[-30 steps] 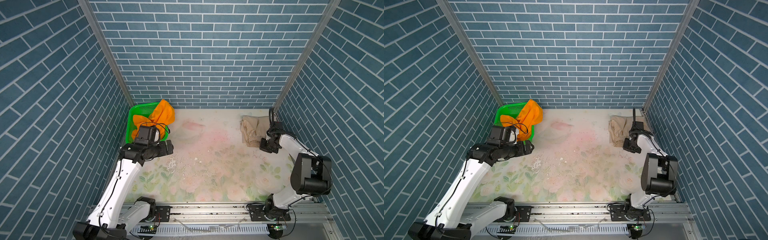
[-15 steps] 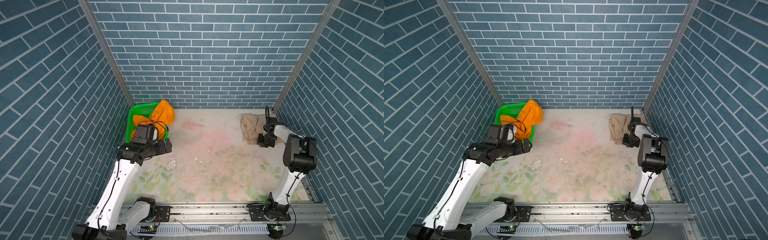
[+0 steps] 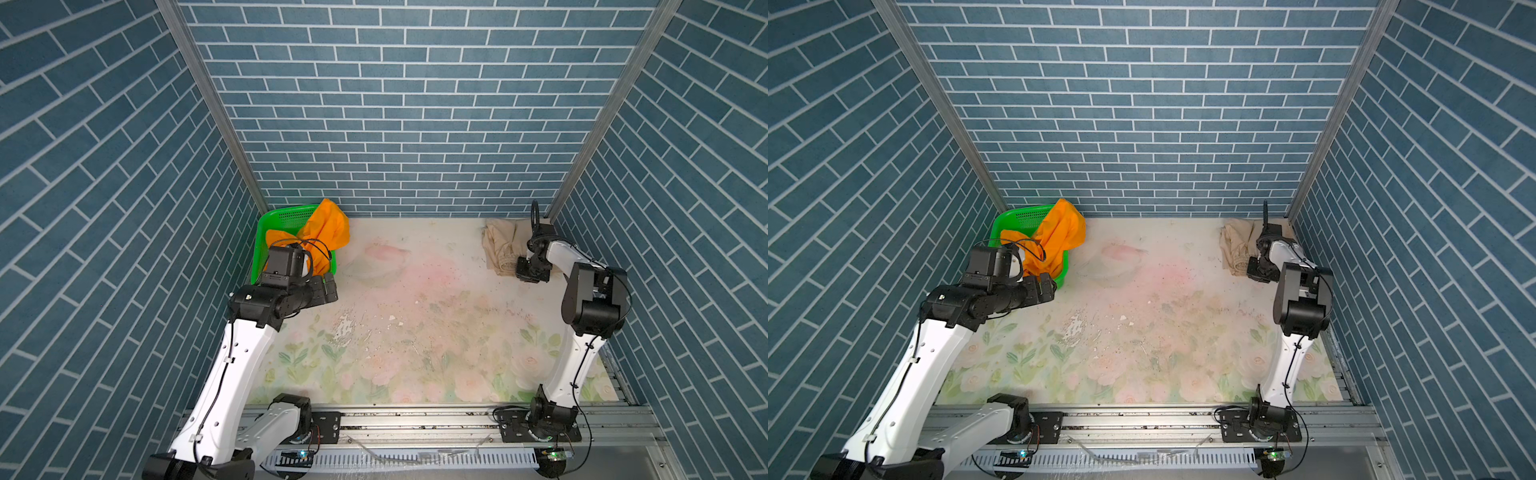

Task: Fold and stack the shorts
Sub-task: 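Place the beige bundle in the far corner and open the right gripper, then grasp the orange shorts in the green basket with the left gripper while right withdraws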

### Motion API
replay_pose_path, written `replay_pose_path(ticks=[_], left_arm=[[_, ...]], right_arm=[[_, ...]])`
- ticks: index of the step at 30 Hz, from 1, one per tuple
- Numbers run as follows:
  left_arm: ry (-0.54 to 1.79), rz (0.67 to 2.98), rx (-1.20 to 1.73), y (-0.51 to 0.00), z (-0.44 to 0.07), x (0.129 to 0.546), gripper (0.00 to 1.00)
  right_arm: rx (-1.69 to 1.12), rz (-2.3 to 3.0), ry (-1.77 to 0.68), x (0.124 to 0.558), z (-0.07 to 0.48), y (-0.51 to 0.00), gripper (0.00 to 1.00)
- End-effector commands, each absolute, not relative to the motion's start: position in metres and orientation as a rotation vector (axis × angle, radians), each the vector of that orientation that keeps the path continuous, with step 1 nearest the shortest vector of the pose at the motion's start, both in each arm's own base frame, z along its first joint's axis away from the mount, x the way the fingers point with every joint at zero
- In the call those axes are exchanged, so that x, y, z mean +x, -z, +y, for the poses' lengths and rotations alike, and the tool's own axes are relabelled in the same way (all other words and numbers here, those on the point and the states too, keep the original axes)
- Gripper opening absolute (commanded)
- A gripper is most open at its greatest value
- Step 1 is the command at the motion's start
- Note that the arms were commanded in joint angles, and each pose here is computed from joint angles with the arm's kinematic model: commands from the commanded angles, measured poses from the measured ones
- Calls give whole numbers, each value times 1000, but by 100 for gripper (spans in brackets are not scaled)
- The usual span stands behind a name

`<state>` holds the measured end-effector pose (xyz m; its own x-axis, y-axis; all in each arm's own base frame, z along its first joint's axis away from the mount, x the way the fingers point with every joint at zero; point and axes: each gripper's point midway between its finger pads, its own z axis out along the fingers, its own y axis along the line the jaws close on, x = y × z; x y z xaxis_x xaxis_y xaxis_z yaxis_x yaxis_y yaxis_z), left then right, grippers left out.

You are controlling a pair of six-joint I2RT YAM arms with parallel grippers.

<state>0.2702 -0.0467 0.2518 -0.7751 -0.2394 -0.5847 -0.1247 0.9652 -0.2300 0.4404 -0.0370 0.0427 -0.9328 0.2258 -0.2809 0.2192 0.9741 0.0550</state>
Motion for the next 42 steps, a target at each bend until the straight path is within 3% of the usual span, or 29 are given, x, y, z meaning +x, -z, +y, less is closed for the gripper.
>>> replay_pose_path(ticks=[1,4,10,18,26,34,37,42], left_arm=[[135,2379,-233,-278,-34,294,100],[40,2322,-199,-301,-26,318,100],[-104,2298,-113,-314,-15,370,100],[-132,2430,-80,-265,18,415,100],[-337,2631,-57,-184,48,437,100],[-291,2696,-130,-142,63,457,99],[-276,2727,-180,-133,71,461,81],[-229,2731,-230,-125,83,467,18]], right_arm=[[243,2682,-128,434,-17,-98,37],[137,2575,-192,414,12,-136,51],[-233,2352,-423,359,110,-197,66],[-546,2194,-686,283,199,-214,70],[-584,2191,-772,261,218,-198,70],[-554,2184,-760,254,213,-197,71],[-536,2182,-746,256,211,-196,71],[-512,2173,-757,261,214,-195,71]])
